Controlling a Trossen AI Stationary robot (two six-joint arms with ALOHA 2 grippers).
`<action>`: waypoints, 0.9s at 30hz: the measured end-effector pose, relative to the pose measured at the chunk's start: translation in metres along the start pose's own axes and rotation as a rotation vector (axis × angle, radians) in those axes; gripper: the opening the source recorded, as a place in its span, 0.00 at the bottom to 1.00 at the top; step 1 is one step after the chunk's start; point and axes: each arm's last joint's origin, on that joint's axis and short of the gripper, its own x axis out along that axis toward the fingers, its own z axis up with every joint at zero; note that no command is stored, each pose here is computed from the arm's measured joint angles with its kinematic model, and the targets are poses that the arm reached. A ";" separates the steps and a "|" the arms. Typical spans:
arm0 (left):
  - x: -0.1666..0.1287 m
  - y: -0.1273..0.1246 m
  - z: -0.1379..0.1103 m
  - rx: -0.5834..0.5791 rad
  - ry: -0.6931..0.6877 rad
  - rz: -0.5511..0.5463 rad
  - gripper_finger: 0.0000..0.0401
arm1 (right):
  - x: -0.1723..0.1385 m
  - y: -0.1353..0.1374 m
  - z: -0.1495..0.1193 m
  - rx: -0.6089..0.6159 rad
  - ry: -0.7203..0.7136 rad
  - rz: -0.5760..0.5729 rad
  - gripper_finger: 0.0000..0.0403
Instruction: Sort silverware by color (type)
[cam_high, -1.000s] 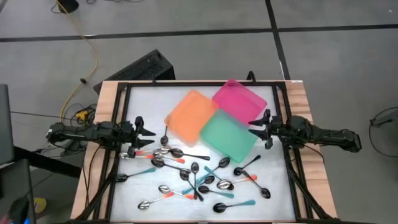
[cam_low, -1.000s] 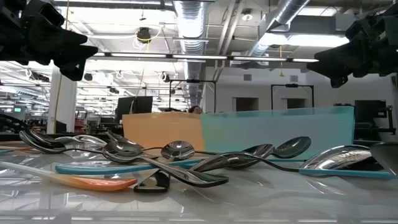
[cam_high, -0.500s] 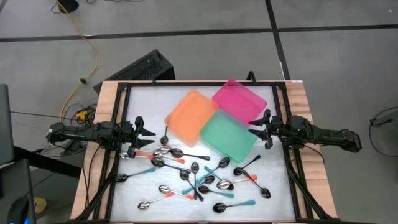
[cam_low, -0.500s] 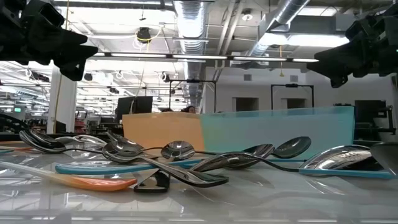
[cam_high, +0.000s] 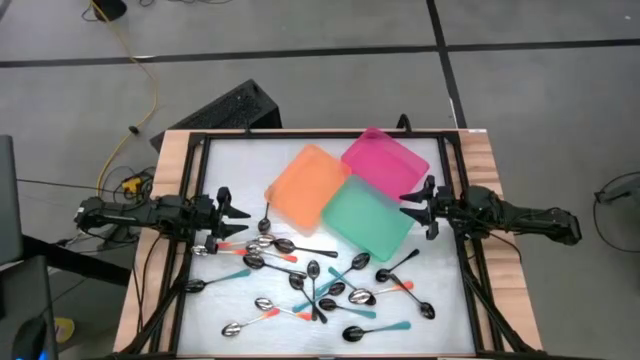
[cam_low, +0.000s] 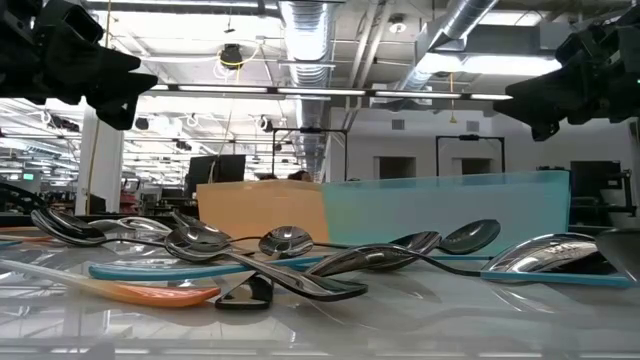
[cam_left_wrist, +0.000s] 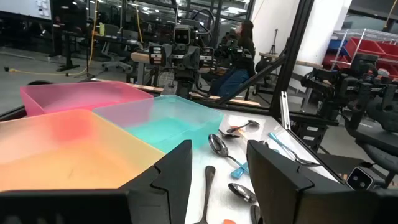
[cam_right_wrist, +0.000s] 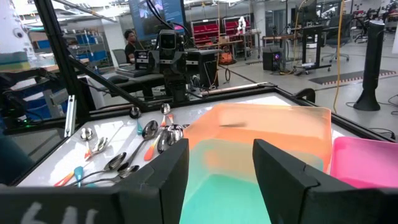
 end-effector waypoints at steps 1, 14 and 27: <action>0.000 0.000 0.000 0.000 0.001 0.000 0.35 | 0.000 0.000 0.000 0.000 0.000 0.000 0.49; 0.000 0.000 0.000 0.002 0.000 0.001 0.35 | 0.000 0.000 0.000 0.000 0.001 -0.001 0.49; 0.000 0.000 0.003 -0.256 -0.033 0.018 0.35 | 0.000 0.000 0.000 0.000 0.001 0.000 0.49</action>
